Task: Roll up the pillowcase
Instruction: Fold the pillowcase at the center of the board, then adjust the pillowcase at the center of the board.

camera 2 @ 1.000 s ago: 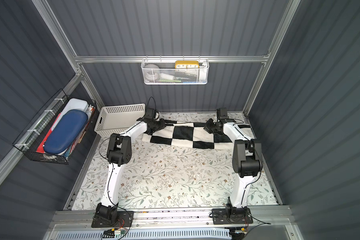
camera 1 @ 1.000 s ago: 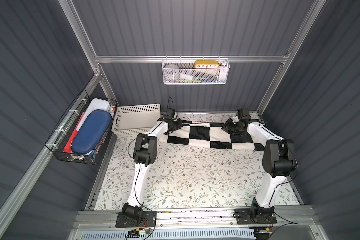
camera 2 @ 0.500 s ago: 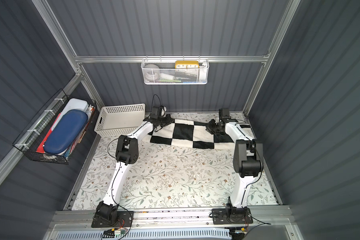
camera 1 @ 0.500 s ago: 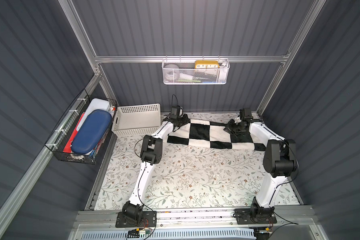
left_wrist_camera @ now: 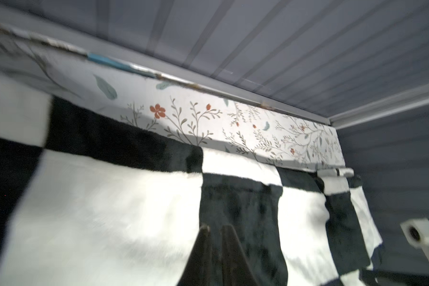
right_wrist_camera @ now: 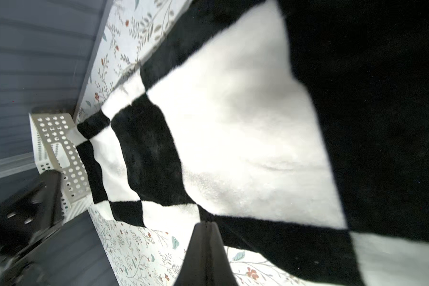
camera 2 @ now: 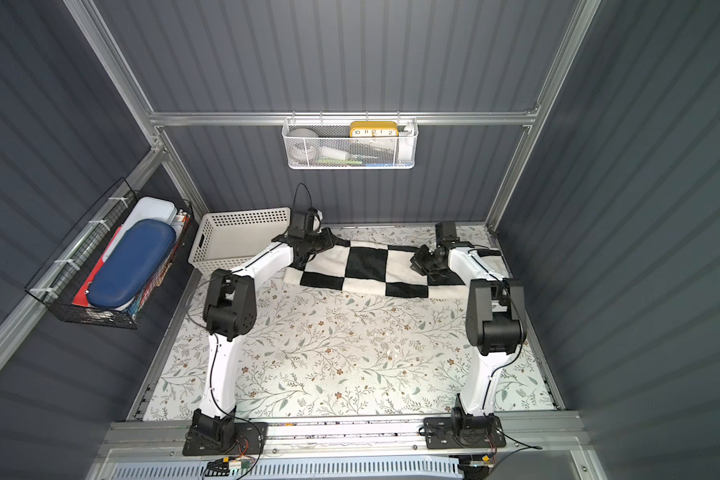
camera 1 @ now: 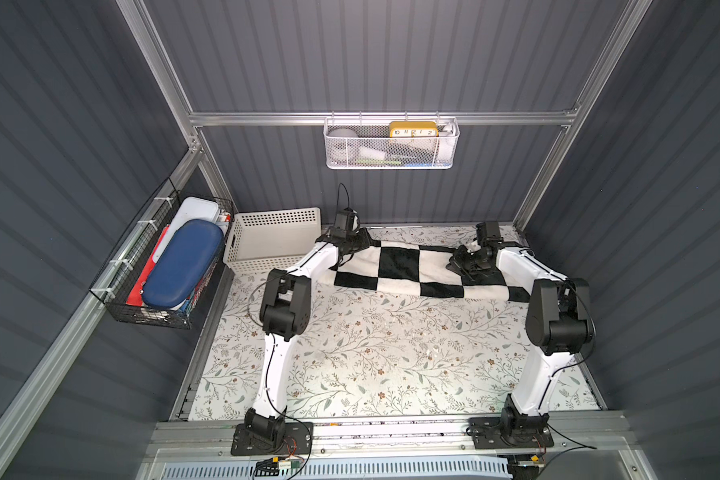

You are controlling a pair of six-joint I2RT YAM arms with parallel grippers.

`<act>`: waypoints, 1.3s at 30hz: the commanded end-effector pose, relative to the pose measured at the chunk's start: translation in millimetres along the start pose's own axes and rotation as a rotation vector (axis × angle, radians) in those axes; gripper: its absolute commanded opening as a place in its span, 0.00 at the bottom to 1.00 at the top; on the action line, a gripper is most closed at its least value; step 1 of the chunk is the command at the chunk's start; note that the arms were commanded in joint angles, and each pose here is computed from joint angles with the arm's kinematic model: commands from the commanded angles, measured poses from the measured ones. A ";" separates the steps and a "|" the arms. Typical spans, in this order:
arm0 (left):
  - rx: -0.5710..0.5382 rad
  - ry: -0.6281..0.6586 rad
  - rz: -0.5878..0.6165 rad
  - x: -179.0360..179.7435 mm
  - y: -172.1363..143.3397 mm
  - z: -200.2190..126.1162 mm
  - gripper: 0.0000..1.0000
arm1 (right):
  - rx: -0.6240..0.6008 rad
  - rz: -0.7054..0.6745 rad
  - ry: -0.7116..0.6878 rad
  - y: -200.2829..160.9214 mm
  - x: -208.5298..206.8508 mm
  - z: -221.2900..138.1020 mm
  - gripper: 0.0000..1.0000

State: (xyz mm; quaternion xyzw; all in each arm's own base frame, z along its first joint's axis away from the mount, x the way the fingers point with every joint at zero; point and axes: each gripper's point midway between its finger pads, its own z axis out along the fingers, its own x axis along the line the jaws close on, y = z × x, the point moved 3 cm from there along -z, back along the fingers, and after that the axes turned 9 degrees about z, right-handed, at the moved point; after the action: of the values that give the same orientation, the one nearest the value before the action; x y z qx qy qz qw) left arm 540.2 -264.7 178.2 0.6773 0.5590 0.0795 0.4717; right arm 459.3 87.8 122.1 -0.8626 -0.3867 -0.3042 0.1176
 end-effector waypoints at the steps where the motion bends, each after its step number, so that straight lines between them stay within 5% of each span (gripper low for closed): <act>1: 0.002 0.095 0.141 0.7 -0.6 -36.3 0.15 | 0.085 -0.102 0.005 -41.6 29.4 25.1 0.00; 4: 0.074 0.233 0.107 21.2 -22.5 -57.9 0.01 | 0.136 -0.195 0.024 -76.4 67.9 46.0 0.00; 11: 0.012 0.255 -0.003 35.7 -18.2 -131.4 0.00 | 0.235 -0.328 0.055 -143.7 133.7 119.0 0.00; 22: 0.026 0.225 -0.027 31.9 -43.2 -165.7 0.00 | 0.201 -0.296 -0.069 -136.6 121.7 201.9 0.00; 27: 0.011 0.220 -0.012 29.6 -40.0 -169.3 0.00 | 0.331 -0.311 -0.264 -164.7 74.1 186.0 0.00; 34: 0.006 0.180 0.003 27.4 -41.7 -161.6 0.00 | 0.495 -0.265 -0.550 -211.6 -30.2 115.0 0.00; 39: 0.023 0.144 0.004 26.8 -46.4 -150.6 0.00 | 0.572 -0.176 -0.603 -227.6 -76.8 73.9 0.00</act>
State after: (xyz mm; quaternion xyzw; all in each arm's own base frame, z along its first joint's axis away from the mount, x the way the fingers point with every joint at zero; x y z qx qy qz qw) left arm 421.4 -156.3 217.1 0.6675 0.6068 0.1320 0.4109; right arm 337.3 269.4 41.7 -0.7927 -0.5710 -0.0603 0.2048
